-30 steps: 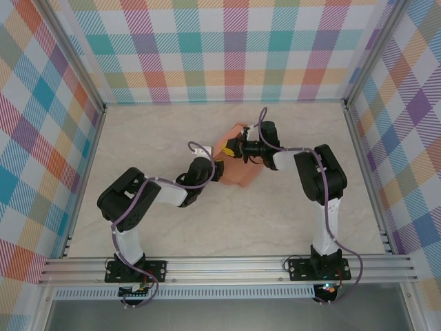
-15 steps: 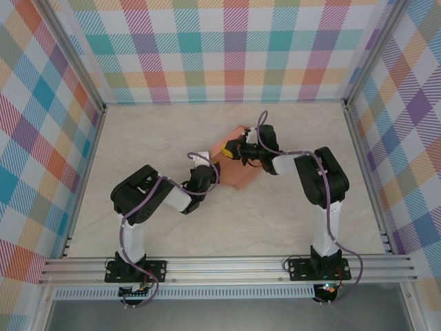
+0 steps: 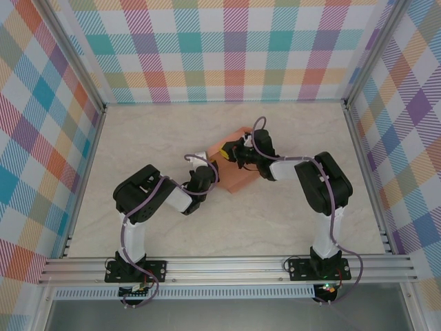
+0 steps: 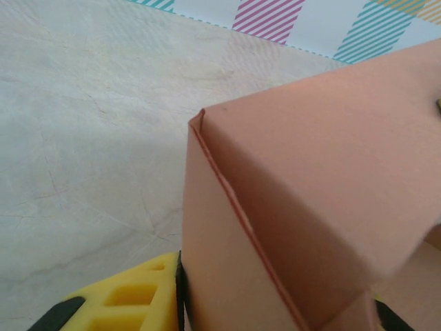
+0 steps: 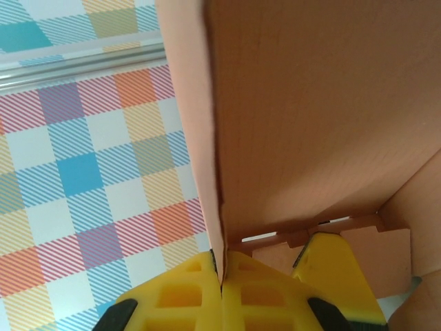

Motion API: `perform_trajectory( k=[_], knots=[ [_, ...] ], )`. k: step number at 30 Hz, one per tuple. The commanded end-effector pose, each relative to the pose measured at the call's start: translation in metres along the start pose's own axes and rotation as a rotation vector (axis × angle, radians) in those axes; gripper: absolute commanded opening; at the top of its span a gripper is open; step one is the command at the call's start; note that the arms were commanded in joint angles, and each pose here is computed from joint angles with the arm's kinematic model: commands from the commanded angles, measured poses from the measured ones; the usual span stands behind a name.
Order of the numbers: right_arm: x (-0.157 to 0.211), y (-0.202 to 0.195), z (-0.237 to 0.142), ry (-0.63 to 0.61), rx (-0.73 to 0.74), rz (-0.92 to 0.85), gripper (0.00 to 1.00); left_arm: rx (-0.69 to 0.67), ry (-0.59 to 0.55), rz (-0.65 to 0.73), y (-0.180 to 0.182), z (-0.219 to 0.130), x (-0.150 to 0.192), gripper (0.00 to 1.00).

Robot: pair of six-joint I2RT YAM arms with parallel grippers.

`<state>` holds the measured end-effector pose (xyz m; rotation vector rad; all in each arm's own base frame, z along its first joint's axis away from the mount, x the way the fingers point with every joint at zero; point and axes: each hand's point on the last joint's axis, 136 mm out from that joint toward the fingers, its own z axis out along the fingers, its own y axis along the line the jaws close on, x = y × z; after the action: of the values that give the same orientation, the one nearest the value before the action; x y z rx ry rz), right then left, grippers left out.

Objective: Fold the paper box

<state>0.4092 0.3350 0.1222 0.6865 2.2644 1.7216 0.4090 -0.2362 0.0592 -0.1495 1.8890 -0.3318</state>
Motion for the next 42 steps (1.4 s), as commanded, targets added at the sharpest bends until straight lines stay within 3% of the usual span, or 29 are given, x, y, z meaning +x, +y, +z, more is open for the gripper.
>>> perform_trajectory(
  k=[1,17,24,31,34,36,39,42],
  knots=[
    [0.017,-0.035,-0.001,0.016,0.128,0.085,0.00,0.002,-0.015,-0.045,-0.002,-0.005,-0.002,0.23],
    [0.043,-0.040,-0.005,-0.008,0.224,0.098,0.00,-0.053,-0.007,0.002,-0.003,-0.010,-0.029,0.08],
    [0.040,-0.020,-0.008,-0.003,0.174,0.020,0.20,-0.083,0.013,-0.036,0.016,-0.013,-0.027,0.00],
    [0.011,0.011,-0.056,-0.053,0.114,-0.115,0.46,-0.119,0.038,-0.025,0.045,-0.020,-0.037,0.00],
    [0.014,0.024,-0.079,-0.067,0.086,-0.217,0.51,-0.118,0.035,-0.007,0.050,-0.022,-0.046,0.00],
    [0.011,0.041,-0.098,-0.093,0.084,-0.415,0.53,-0.112,0.038,-0.004,0.051,-0.022,-0.052,0.00],
    [-0.015,0.060,-0.134,-0.204,0.135,-0.680,0.60,-0.084,0.064,0.018,0.049,-0.021,-0.058,0.00],
    [-0.049,0.063,-0.162,-0.256,0.188,-0.790,0.63,-0.010,0.081,0.052,0.042,-0.021,-0.062,0.00]
  ],
)
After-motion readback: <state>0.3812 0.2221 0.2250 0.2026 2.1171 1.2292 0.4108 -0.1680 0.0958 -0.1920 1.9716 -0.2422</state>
